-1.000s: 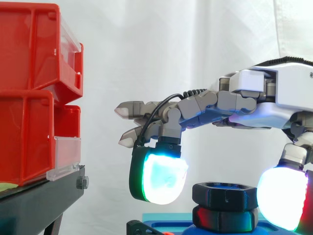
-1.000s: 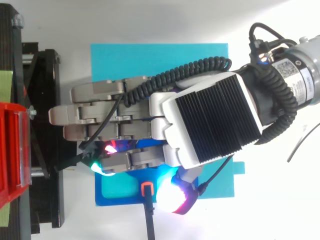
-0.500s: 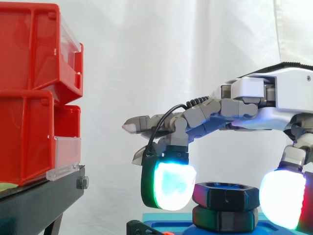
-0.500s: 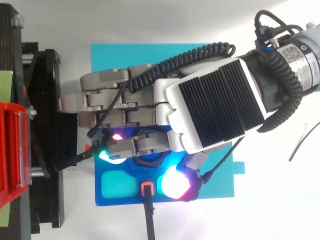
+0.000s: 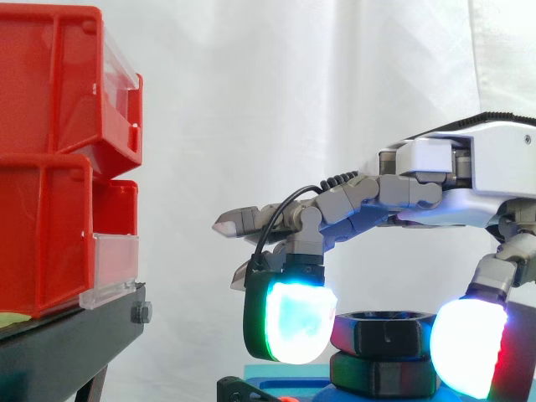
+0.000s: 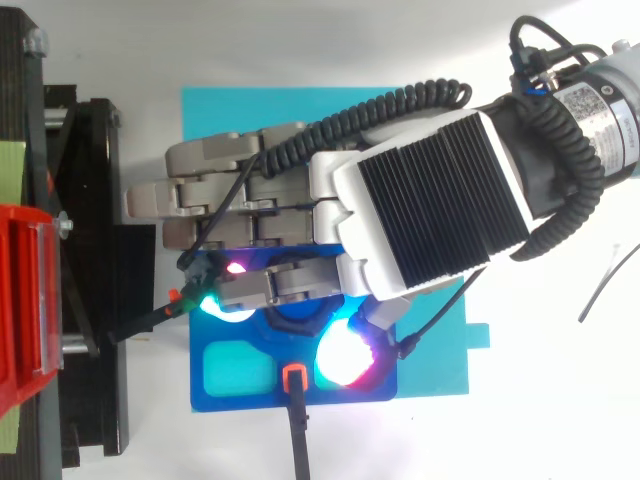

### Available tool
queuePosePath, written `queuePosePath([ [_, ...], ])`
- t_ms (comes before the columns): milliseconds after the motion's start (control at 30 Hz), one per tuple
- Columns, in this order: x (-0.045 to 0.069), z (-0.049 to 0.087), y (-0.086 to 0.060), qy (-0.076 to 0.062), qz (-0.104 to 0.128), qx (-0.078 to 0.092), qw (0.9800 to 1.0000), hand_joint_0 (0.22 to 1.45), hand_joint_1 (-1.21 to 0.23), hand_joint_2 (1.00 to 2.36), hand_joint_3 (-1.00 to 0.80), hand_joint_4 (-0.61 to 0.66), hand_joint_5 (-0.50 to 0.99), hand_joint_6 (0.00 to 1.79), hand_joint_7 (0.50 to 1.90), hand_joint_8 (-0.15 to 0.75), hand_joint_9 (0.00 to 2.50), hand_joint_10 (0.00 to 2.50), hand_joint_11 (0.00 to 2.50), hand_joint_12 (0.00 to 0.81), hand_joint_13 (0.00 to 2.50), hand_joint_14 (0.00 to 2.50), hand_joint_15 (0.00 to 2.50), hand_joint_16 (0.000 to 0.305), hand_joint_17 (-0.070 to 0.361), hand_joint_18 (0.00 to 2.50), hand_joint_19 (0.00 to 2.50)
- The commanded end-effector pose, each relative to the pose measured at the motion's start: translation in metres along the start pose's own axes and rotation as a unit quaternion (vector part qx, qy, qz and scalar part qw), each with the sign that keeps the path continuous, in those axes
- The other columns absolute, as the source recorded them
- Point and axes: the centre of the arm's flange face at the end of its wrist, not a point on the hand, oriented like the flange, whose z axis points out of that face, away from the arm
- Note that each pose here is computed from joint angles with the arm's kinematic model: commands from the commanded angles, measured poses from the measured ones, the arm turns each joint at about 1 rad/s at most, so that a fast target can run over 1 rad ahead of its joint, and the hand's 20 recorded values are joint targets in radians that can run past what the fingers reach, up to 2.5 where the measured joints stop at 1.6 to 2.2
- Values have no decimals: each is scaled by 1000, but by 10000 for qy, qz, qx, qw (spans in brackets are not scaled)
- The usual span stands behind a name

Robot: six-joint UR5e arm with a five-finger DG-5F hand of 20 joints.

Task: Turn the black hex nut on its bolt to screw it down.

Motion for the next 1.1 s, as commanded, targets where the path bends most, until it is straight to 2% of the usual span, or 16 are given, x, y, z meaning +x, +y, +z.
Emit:
queuePosePath([
  [0, 0, 0, 0, 2, 1, 1, 10000, 482, -645, 1000, -500, 330, -134, 502, 1083, 302, 490, 3, 119, 382, 138, 0, 0, 57, 128, 191, 134],
  [667, 7, -3, 1, 57, 28, 3, 10000, 491, -651, 1000, -500, 336, -133, 502, 1102, 298, 501, 3, 132, 379, 159, 0, 0, 56, 127, 212, 144],
  [867, 7, -3, 1, 64, 31, 3, 10000, 507, -644, 1000, -500, 330, -119, 501, 1163, 296, 513, 4, 141, 373, 167, 0, 0, 55, 124, 220, 147],
  [1067, 6, -3, 2, 51, 25, -28, 10000, 578, -671, 1000, -496, 284, -113, 501, 1250, 283, 517, 4, 142, 352, 174, 0, 0, 51, 115, 219, 146],
])
